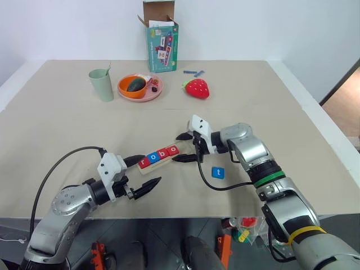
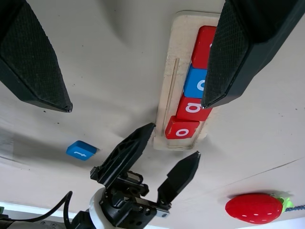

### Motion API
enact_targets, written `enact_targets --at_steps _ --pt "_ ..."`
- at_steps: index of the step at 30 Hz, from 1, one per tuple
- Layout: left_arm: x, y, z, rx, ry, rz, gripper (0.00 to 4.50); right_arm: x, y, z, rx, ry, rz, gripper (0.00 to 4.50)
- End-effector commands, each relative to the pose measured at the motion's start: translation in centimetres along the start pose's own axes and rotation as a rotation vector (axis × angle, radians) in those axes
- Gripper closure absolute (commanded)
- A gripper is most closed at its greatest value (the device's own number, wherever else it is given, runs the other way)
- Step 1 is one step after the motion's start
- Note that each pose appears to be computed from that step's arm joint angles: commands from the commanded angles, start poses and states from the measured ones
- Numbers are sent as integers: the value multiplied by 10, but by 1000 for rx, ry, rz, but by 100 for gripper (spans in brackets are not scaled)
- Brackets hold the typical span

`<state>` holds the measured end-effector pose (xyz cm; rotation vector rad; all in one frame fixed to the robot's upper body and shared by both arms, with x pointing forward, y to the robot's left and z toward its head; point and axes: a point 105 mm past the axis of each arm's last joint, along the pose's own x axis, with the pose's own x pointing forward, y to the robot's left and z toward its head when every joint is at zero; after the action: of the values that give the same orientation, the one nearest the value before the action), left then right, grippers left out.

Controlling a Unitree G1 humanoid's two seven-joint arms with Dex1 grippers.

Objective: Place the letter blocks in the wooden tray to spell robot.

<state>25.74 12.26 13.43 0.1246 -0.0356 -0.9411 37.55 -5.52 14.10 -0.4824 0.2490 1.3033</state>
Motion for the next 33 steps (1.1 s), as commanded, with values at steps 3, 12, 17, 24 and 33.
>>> enact_targets --at_steps 3,12,17,24,33 --pt "0 1 10 28 -25 -11 0 -12 -3 4 -8 -28 -9 3" --pt "-1 -1 9 34 -16 -23 0 -10 13 4 9 -50 47 234" --pt "-1 -1 9 35 -11 -29 0 -10 16 5 14 -55 47 405" --pt "-1 -3 8 36 -5 -38 0 -8 17 4 24 -46 52 447" --pt "-1 -5 8 32 -3 -34 0 -2 14 -1 17 -30 37 447"
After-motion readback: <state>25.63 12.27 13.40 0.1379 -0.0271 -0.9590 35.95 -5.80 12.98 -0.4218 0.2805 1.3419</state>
